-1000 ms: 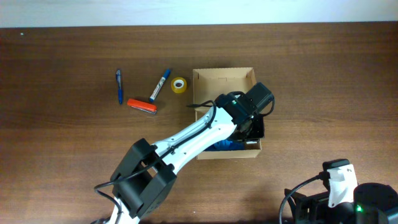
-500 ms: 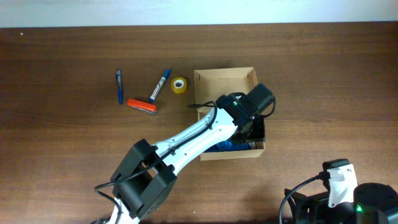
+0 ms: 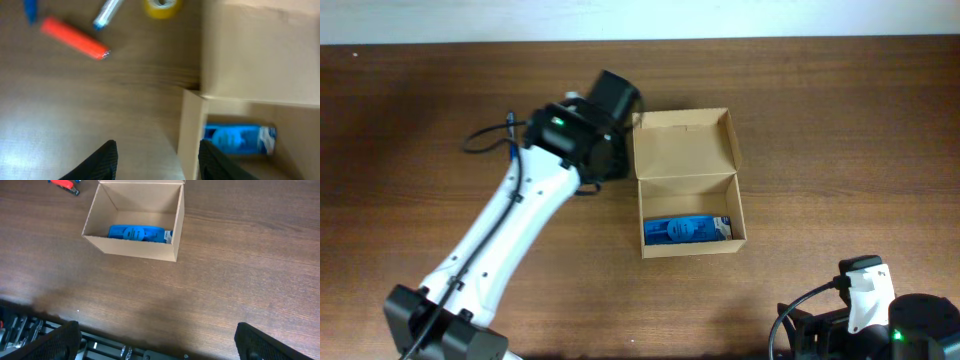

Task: Pack container
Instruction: 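Open the left gripper and move it to the red stapler, then grasp the red stapler, carry it over the box and lower it, then release the stapler and move the left gripper to the yellow tape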

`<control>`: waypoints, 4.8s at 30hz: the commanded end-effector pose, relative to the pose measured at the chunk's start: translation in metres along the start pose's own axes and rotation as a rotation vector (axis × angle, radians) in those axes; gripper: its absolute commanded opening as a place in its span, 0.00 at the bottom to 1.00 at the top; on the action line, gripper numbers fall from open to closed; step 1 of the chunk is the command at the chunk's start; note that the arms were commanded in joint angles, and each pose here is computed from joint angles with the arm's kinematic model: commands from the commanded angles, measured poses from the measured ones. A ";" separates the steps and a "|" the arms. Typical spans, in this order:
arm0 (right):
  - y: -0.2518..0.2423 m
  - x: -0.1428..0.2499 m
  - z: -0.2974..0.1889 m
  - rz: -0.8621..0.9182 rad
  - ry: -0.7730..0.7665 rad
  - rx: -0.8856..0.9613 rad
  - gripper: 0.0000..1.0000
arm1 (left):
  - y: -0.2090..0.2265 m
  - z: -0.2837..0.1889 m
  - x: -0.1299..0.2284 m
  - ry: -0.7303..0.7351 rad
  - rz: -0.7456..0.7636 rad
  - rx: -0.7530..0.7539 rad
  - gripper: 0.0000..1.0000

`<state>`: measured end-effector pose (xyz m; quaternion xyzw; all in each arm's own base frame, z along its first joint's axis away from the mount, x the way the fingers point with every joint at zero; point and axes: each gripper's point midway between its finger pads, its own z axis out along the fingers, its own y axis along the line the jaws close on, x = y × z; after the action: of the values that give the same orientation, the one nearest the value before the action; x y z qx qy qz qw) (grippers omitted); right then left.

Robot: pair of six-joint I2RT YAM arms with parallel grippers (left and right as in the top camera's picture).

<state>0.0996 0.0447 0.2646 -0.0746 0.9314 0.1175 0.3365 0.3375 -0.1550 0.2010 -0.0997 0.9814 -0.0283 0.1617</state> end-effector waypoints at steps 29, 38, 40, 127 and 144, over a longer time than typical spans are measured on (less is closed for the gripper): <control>-0.001 -0.003 -0.003 -0.010 -0.019 0.007 0.99 | 0.101 0.219 -0.023 0.324 -0.787 -0.209 0.64; -0.001 -0.003 -0.003 -0.010 -0.019 0.007 0.99 | 0.101 0.222 -0.021 0.332 -0.787 -0.216 0.24; -0.001 -0.003 -0.003 -0.010 -0.019 0.007 0.99 | 0.101 0.222 -0.021 0.331 -0.787 -0.216 0.16; -0.001 -0.003 -0.003 -0.010 -0.019 0.007 0.99 | -0.122 0.047 0.051 -0.048 1.599 0.046 0.58; -0.001 -0.003 -0.003 -0.010 -0.019 0.007 0.99 | -0.001 0.041 -0.065 -0.083 0.408 0.010 0.58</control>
<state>0.0996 0.0447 0.2646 -0.0746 0.9314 0.1175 0.3365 0.4001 -0.1458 0.1954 0.1929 0.9566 0.0402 0.2147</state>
